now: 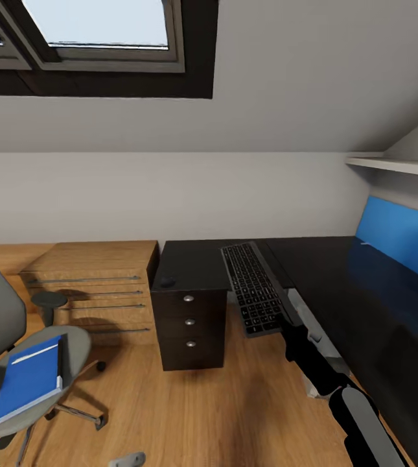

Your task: In the bedroom, organize the workspace by keeping the computer under the desk, ensuring the monitor is on the desk, placing the keyboard on the desk next to the monitor, placing the mouse on the desk next to the keyboard, moving the folder from the swivel chair onto the desk next to the mouse, stacking the notebook on top of the folder with the pen on top of the notebook, and positioning the swivel chair next to the desk.

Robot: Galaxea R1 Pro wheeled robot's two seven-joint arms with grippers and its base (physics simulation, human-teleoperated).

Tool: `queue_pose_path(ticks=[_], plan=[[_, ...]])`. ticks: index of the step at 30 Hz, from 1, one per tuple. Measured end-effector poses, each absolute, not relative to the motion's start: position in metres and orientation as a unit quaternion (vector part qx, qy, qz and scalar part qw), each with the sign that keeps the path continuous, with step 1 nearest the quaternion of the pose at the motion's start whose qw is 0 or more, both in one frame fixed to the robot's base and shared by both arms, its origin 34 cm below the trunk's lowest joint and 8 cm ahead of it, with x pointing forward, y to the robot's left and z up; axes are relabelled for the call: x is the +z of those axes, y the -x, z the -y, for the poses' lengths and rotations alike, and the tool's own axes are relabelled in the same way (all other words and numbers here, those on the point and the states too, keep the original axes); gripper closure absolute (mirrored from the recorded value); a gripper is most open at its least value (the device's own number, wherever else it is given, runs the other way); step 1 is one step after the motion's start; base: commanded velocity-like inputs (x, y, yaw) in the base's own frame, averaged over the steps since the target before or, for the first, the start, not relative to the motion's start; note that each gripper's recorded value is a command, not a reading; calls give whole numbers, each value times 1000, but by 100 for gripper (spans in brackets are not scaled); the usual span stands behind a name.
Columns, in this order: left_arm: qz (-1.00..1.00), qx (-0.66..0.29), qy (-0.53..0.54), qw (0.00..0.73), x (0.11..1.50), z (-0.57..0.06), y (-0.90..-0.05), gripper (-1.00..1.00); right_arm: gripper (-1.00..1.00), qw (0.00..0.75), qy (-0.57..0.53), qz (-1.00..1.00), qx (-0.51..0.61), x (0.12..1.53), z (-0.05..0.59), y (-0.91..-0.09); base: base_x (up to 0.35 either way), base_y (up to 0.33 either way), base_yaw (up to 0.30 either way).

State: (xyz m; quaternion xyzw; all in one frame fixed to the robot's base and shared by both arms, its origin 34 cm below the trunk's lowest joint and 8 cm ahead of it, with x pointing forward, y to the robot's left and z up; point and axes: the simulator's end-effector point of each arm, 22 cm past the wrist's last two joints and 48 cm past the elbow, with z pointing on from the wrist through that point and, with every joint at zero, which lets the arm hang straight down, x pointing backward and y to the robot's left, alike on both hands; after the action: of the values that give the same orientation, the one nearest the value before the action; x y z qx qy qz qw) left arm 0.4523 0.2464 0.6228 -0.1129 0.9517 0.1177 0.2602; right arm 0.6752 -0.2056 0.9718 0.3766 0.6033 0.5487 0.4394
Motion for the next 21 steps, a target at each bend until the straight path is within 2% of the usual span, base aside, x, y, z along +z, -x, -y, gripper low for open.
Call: queue_pose_path(ticks=[10,21], plan=[[-956,125,110,240,625,-250,-436,-100,100,443,-378,-602,546,986,211,-675,-335,-22,0],[-957,125,109,237,639,-249,-433,-100,100,452,-388,-595,540,1002,225,-675,-288,-234,0]])
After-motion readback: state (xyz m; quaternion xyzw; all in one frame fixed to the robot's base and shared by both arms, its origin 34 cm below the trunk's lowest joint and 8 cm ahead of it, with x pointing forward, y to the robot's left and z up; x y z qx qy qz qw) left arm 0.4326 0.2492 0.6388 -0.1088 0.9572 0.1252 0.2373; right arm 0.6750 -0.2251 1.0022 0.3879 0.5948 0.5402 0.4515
